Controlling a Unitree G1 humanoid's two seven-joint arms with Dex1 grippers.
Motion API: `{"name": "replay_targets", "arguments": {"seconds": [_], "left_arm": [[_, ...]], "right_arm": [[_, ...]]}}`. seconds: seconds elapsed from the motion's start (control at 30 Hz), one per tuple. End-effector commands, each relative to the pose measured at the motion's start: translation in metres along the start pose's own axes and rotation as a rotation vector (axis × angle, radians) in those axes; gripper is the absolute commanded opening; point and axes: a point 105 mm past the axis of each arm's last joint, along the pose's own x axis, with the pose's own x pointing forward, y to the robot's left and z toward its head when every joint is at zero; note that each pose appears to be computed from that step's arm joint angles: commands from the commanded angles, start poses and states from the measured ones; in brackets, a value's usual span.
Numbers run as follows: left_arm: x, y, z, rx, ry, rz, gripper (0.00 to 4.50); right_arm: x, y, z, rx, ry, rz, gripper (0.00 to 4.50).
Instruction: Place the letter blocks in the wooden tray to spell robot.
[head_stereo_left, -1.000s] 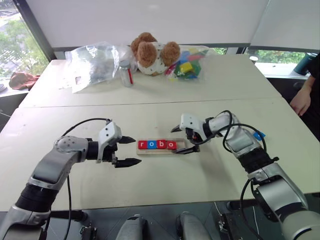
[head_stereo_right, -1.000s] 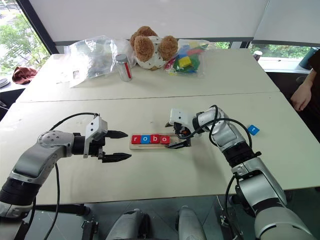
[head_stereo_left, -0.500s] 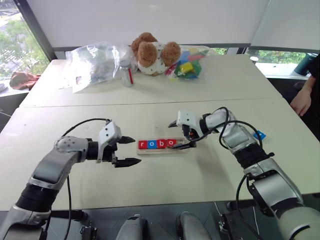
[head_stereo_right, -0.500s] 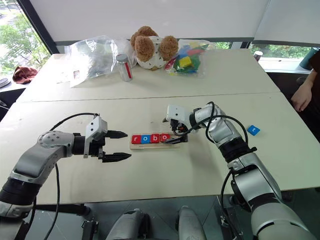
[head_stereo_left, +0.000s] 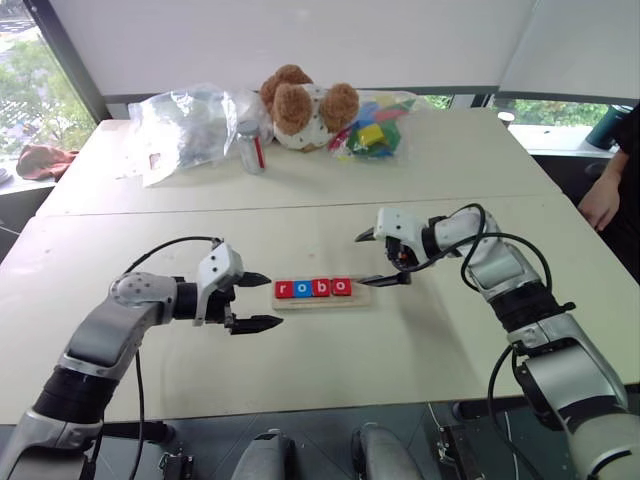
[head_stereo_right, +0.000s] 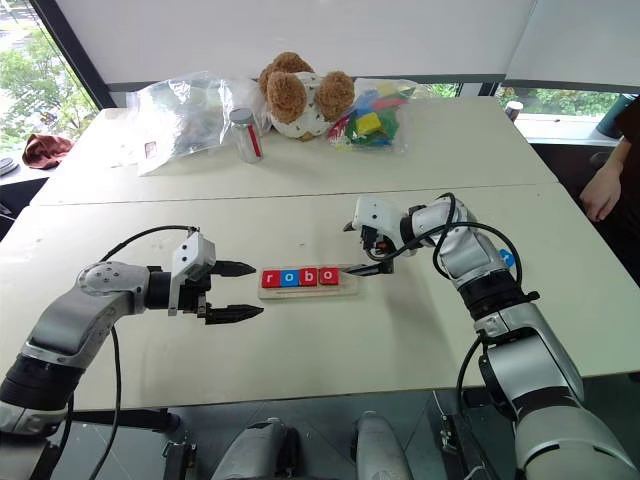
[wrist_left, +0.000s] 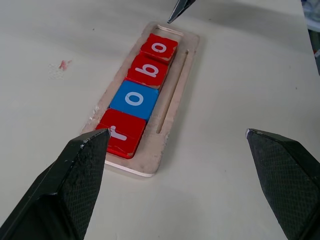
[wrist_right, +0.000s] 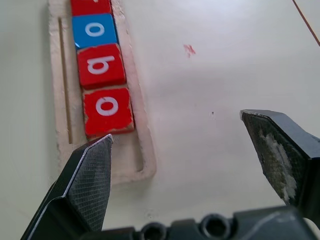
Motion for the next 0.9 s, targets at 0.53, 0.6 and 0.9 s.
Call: {"name": "replay_targets", "arguments": {"seconds": [0.53, 0.6, 0.9], "left_arm": [[-0.004, 0.002, 0.007, 0.036, -0.012, 0.017, 4.5], [-0.004, 0.002, 0.007, 0.036, -0.013, 0.019, 4.5], [-0.002, -0.001, 0.007, 0.039, -0.016, 0.014, 4.5]], "right_arm": [[0.019, -0.007, 0.011, -0.061, -0.03, -0.015, 4.46], [0.019, -0.007, 0.013, -0.062, -0.037, -0.01, 4.46], [0.013, -0.011, 0.011, -0.025, -0.035, -0.058, 4.46]]}}
